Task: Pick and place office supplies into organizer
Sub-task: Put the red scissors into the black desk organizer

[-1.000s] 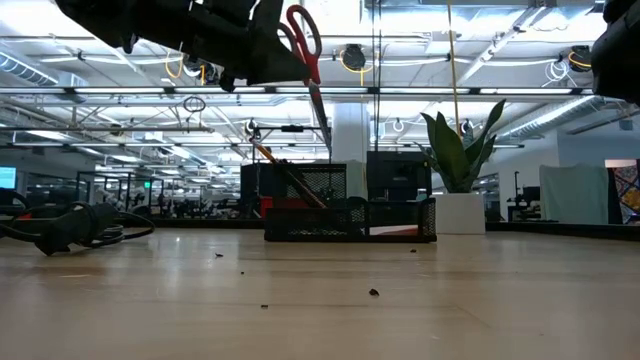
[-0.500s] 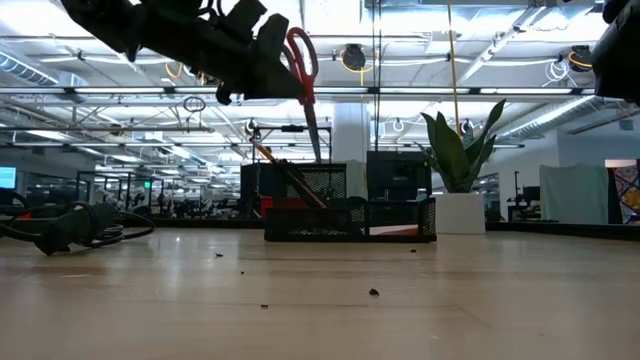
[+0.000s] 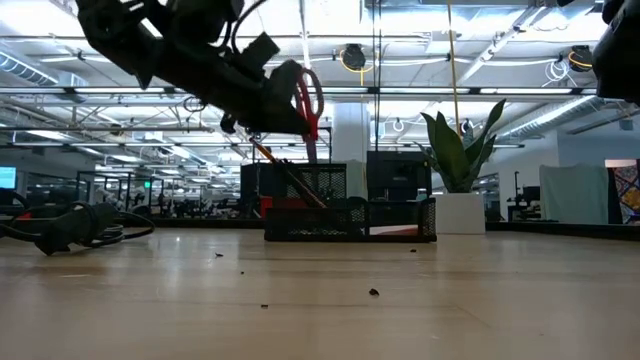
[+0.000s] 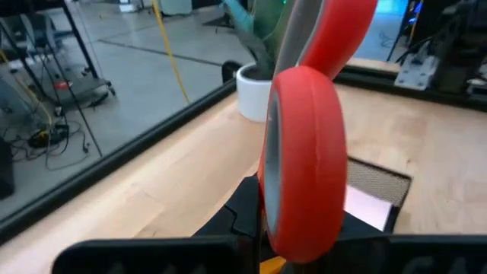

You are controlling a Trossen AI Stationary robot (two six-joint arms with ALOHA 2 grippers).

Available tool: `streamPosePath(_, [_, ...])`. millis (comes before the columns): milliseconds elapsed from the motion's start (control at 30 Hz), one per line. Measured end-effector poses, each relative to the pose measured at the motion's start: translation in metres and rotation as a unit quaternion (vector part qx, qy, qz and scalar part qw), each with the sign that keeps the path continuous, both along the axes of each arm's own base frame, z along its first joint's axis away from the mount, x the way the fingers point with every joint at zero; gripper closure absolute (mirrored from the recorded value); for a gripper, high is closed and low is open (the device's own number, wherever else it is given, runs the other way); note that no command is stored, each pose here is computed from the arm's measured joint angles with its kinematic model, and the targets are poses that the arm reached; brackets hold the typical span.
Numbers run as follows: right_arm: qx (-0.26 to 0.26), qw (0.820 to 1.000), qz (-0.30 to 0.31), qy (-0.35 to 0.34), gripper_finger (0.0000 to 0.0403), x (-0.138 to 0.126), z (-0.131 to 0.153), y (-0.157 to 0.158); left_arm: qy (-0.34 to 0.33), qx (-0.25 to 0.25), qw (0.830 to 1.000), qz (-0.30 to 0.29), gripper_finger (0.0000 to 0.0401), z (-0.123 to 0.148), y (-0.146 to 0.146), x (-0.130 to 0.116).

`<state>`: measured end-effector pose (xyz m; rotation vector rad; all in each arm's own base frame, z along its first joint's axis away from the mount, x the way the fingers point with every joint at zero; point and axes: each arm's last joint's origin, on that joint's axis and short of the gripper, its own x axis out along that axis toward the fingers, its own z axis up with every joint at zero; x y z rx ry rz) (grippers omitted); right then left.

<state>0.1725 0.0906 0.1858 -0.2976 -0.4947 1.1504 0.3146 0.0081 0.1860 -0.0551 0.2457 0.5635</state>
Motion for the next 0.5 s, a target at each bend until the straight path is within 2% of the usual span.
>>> streamPosePath(500, [-0.002,1.0,0.0,0.0,0.0403,0.0,0.0,0.0,0.021,-0.01,1.0,0.013,0.0362,-0.009,0.02,0.0])
